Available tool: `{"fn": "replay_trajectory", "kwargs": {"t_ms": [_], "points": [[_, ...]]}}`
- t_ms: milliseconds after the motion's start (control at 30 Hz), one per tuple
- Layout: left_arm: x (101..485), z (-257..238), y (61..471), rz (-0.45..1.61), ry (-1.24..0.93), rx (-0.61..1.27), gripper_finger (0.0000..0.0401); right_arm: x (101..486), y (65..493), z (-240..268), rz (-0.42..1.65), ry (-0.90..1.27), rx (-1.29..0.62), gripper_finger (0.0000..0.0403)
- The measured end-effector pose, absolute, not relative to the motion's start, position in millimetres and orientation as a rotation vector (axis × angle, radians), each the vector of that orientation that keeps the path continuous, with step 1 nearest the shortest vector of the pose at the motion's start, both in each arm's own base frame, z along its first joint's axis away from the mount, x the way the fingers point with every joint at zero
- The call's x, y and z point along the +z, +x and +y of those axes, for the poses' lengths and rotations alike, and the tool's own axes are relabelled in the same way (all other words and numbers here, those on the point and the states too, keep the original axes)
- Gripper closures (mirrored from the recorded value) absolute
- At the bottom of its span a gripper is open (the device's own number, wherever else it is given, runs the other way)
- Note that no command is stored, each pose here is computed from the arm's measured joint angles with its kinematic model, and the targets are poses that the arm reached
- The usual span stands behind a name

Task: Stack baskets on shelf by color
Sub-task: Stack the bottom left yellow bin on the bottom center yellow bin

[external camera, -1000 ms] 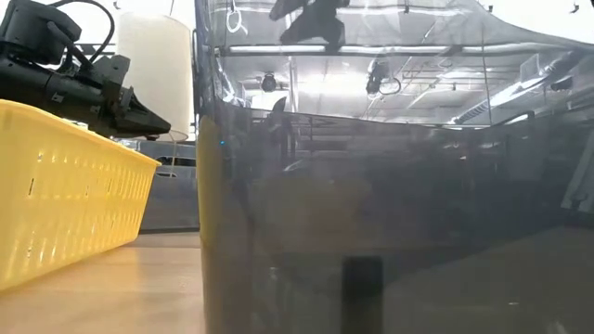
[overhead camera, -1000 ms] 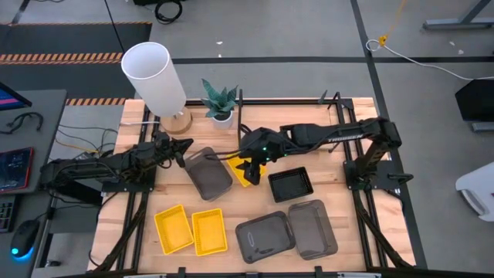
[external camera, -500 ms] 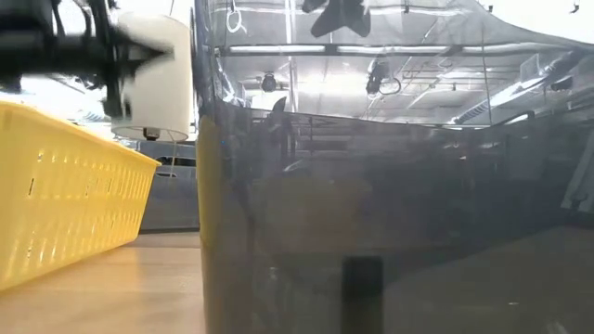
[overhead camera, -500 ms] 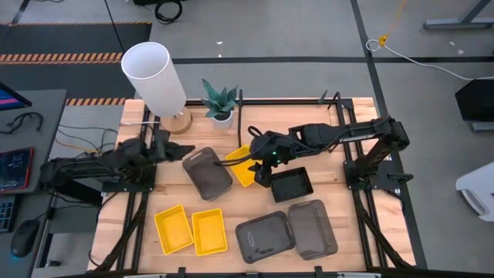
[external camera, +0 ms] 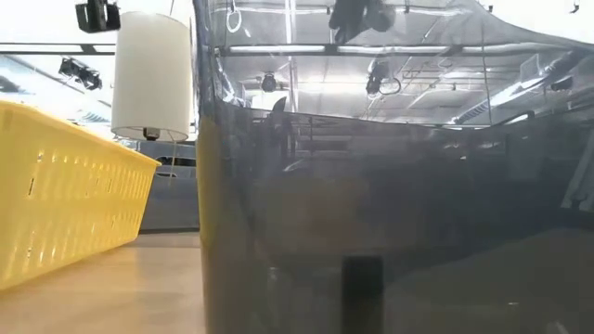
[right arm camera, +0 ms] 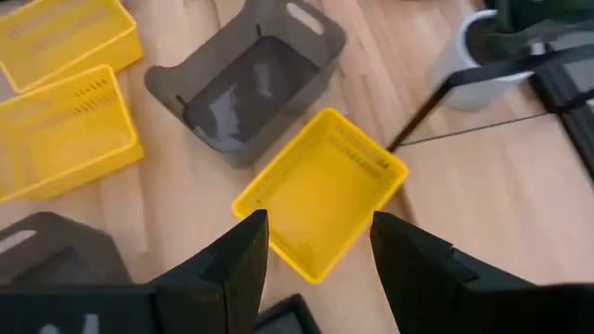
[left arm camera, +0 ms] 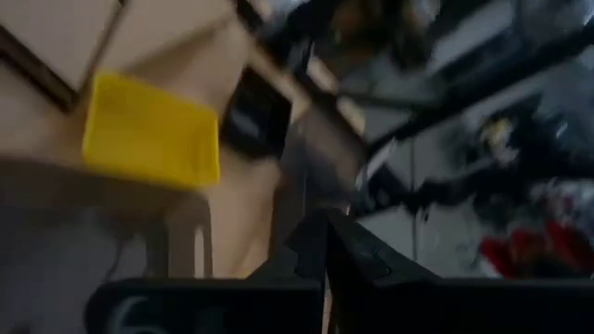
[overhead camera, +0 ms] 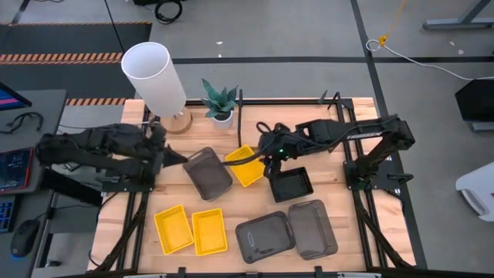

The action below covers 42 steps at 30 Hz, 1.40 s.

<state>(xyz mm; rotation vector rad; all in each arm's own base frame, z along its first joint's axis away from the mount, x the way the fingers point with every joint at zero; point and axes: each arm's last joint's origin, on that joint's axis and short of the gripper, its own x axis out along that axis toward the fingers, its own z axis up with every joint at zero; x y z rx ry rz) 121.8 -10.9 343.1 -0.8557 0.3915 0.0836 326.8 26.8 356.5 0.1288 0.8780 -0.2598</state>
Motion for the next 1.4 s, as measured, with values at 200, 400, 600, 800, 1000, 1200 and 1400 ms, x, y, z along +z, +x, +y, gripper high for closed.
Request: {"fn": "replay_trajectory", "kwargs": {"t_ms": [200, 400, 600, 800, 1000, 1200, 1400], "points": [[342.1, -39.2, 146.6, 0.706, -0.887, 0.091, 0.0395, 379.2, 301.9, 20.2, 0.82, 0.099, -0.327, 0.0206], [313.7, -79.9, 169.6, 0.98, -0.914, 0.112, 0.0368, 399.0, 281.6, 14.5, 0.744, 0.047, -0.373, 0.0206], [282.0, -109.6, 168.8, 1.28, -0.863, 0.257, 0.0343, 407.7, 272.2, 6.0, 0.714, 0.022, -0.399, 0.0206], [270.3, -112.8, 162.0, 1.355, -0.749, 0.391, 0.0333, 410.1, 273.8, -1.0, 0.694, -0.006, -0.403, 0.0206], [264.5, -111.3, 157.2, 1.334, -0.662, 0.374, 0.0351, 411.7, 275.3, -2.8, 0.672, 0.004, -0.402, 0.0206], [223.7, -107.6, 146.2, 1.371, -0.804, 0.297, 0.0385, 413.2, 276.7, 0.7, 0.646, 0.035, -0.395, 0.0206], [204.6, -101.1, 136.0, 1.412, -0.835, 0.375, 0.0357, 412.9, 276.9, 7.6, 0.642, 0.075, -0.365, 0.0206]]}}
